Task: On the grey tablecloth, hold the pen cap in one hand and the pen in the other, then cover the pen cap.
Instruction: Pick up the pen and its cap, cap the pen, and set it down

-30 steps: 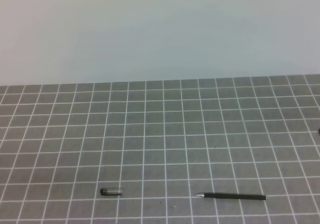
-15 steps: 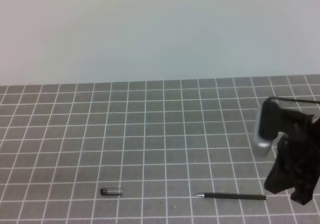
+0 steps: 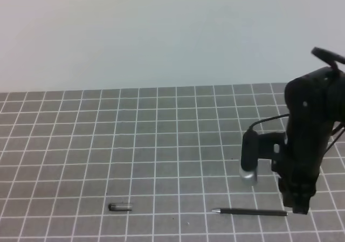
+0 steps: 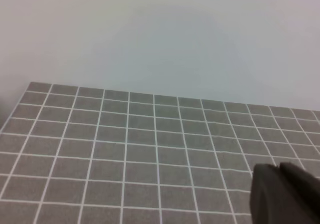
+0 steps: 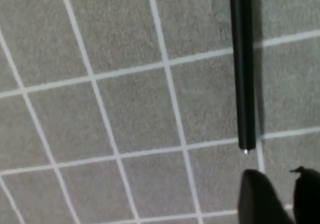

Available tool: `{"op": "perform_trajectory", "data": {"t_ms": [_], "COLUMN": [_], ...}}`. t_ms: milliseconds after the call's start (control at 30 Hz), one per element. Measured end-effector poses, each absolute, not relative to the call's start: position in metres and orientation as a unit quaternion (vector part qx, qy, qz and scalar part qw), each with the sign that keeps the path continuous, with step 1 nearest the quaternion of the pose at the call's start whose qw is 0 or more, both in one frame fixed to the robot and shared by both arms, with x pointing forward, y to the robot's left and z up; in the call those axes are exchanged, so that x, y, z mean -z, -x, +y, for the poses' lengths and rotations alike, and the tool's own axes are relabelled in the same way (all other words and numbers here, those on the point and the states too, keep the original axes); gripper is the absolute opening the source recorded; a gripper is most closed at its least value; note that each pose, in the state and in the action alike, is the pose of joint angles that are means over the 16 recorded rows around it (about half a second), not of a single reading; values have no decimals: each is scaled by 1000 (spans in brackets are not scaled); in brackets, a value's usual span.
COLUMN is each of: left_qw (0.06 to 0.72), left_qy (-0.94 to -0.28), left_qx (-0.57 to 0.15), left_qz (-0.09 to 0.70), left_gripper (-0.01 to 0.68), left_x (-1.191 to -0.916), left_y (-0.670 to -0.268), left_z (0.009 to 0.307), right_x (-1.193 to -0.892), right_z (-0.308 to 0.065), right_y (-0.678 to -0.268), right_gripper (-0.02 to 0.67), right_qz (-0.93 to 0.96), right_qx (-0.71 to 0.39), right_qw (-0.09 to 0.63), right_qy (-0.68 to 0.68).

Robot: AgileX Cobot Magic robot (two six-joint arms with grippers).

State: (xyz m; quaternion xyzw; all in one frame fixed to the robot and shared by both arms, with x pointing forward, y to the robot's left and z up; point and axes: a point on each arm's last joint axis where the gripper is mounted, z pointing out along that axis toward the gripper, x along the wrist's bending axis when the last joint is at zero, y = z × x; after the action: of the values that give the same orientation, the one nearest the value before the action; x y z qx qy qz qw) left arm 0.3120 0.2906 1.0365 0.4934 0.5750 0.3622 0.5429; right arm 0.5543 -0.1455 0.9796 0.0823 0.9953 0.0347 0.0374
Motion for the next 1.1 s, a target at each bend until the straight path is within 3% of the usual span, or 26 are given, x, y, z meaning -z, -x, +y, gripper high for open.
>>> {"op": "perform_trajectory", "data": {"t_ms": [267,433,833,1100], "left_qw": [543,544,545,546], "left_qy": [-493,-492,-490,-489], "left_qx": [-362,-363,-365,-366], "left_qz": [575,575,574,574], "left_gripper": [0,0,0,0], "left_x": [-1037,-1037,-1037,-1038], "left_y": [-312,-312,-312,-312], "left_z": [291,291,291,291], "right_x": [-963,-955,-937,-931], "right_z": [-134,-131,-127,-126], "right_y": [-560,-561,-566,-567], "right_gripper": [314,359,361,279], "right_qz": [998,998,999,999], "right_qx": [-20,-21,-22,-19], "right_qw": [27,20,9,4], "right_qy": [-60,-50,-36,-34]}}
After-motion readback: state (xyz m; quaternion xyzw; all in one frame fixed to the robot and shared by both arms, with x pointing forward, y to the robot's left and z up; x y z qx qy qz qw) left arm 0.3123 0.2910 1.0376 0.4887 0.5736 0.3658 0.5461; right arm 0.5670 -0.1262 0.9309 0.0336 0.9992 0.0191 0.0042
